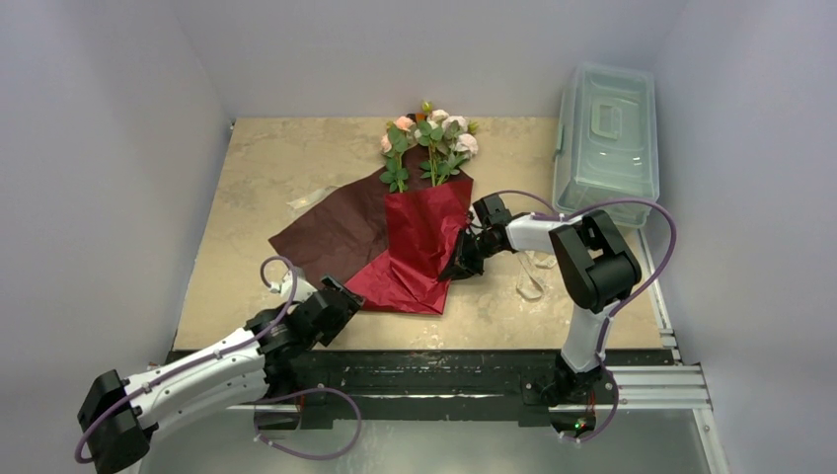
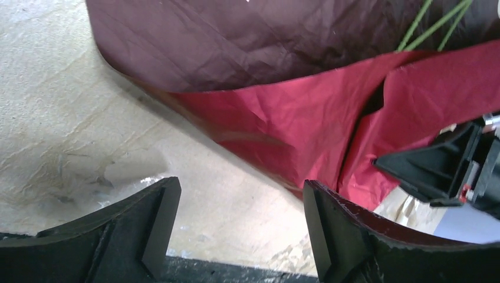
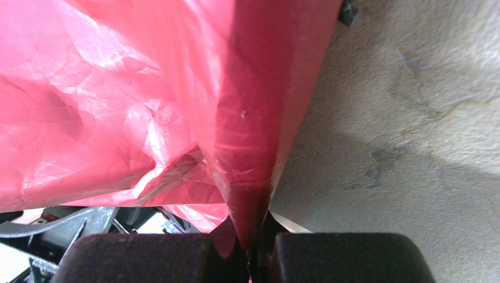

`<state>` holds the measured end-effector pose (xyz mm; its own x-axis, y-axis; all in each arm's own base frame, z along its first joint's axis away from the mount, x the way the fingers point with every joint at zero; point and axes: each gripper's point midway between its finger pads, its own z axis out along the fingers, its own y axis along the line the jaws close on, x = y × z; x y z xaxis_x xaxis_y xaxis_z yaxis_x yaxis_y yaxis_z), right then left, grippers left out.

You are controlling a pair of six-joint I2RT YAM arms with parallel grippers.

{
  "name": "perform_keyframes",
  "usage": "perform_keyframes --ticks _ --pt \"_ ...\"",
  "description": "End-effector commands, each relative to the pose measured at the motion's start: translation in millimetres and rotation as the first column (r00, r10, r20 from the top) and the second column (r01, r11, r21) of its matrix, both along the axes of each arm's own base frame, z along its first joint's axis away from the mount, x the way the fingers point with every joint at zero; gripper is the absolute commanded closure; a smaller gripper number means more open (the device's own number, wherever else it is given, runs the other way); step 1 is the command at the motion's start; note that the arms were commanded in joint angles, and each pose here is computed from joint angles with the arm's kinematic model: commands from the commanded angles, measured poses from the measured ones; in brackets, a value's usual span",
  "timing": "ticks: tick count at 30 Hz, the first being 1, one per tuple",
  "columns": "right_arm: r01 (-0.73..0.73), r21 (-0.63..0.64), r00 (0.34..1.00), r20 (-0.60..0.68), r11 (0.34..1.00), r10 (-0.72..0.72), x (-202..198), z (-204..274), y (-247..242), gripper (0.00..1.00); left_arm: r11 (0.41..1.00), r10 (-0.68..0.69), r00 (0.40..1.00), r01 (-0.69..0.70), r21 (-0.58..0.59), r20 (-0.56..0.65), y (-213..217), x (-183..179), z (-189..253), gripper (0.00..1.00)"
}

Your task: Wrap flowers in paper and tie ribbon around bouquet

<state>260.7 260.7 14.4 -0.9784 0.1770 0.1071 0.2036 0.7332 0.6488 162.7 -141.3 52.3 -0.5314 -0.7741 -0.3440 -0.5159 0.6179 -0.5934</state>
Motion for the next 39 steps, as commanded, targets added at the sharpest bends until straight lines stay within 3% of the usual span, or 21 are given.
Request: perform_keyframes --ticks 1,4,9,16,18,24,25,27,31,32,35,39 --pt "-0.004 -0.026 1.000 0.006 1.000 0.004 -4.2 -0.7 -5.7 1.00 0.991 0.133 0.990 -0.132 -0.022 0.048 8.7 15.7 -5.2 0.21" --pt "-0.016 -0.029 1.000 0.001 0.999 0.016 -9.0 -2.8 -7.5 1.00 0.987 0.160 0.985 -0.160 0.001 0.059 15.1 18.0 -16.2 0.24" --pt "-0.030 -0.033 1.000 0.003 0.999 0.030 -11.6 -3.5 -9.3 1.00 0.976 0.206 0.978 -0.208 0.057 0.046 31.2 13.8 -29.3 0.43" --pt "-0.043 -0.037 0.999 0.010 0.998 0.043 -10.3 -0.9 -9.6 0.99 0.966 0.237 0.970 -0.240 0.091 0.045 46.7 7.6 -48.2 0.56" --pt "-0.047 -0.038 0.999 0.011 0.998 0.048 -10.3 -0.4 -9.7 0.98 0.963 0.237 0.970 -0.242 0.114 0.061 51.3 8.7 -49.5 0.70" --pt "-0.058 -0.051 0.998 0.015 0.997 0.059 -10.8 -0.9 -11.8 0.94 0.972 0.189 0.973 -0.204 0.113 0.132 46.3 18.6 -44.7 0.91" --pt "-0.060 -0.055 0.998 0.016 0.997 0.061 -10.9 -1.3 -12.3 0.91 0.974 0.182 0.974 -0.197 0.112 0.132 45.4 18.4 -45.1 0.99" --pt "-0.060 -0.064 0.998 0.013 0.996 0.061 -11.3 -2.1 -13.7 0.79 0.976 0.168 0.977 -0.184 0.117 0.135 44.4 18.5 -43.3 1.00" --pt "-0.052 -0.148 0.998 0.030 0.988 0.057 -7.5 -3.8 -27.9 0.43 0.978 0.131 0.983 -0.149 0.146 0.130 43.7 17.2 -36.4 1.00" --pt "-0.049 -0.175 0.998 0.036 0.983 0.056 -6.2 -3.0 -33.5 0.39 0.978 0.121 0.985 -0.140 0.156 0.126 43.9 16.1 -35.9 1.00" --pt "-0.042 -0.266 0.994 0.085 0.963 0.067 1.7 8.0 -48.4 0.32 0.980 0.100 0.989 -0.116 0.161 0.109 42.3 12.8 -37.3 1.00" --pt "-0.024 -0.370 0.986 0.147 0.929 0.084 12.0 29.1 -66.4 0.31 0.980 0.101 0.989 -0.118 0.160 0.110 42.7 12.7 -37.9 1.00"
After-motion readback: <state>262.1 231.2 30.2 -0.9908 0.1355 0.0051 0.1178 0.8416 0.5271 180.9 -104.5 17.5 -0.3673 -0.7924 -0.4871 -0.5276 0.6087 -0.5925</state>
